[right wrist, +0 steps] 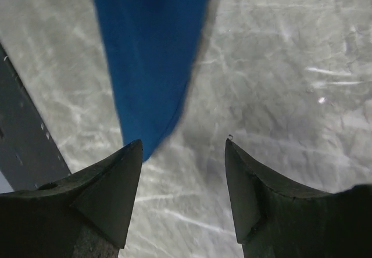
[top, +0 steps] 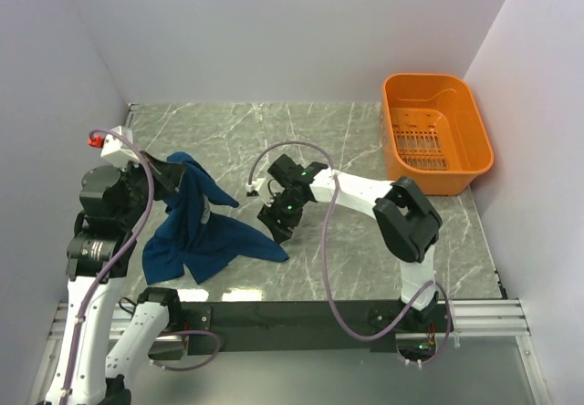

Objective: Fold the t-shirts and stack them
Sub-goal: Flatten the tshirt out

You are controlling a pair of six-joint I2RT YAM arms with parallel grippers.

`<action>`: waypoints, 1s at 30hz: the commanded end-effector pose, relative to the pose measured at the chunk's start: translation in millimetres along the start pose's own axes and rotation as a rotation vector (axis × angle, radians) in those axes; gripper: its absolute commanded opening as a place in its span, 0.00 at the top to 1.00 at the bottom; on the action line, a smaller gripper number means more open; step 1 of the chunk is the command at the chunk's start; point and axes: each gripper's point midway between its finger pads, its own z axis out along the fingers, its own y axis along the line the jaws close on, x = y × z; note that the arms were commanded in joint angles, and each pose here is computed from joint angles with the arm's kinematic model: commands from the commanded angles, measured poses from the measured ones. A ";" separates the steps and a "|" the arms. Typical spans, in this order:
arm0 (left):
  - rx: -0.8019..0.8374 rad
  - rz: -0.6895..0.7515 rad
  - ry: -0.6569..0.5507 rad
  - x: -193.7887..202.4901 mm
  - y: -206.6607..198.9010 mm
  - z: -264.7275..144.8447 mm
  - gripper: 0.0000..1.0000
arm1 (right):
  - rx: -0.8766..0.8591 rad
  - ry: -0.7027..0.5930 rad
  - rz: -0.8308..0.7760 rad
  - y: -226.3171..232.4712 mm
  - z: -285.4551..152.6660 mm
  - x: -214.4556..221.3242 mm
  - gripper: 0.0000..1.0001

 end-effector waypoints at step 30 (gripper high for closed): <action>0.122 0.025 -0.504 -128.8 -64.1 -96.3 0.99 | 0.363 -0.516 -0.494 35.5 -332.7 -83.2 1.00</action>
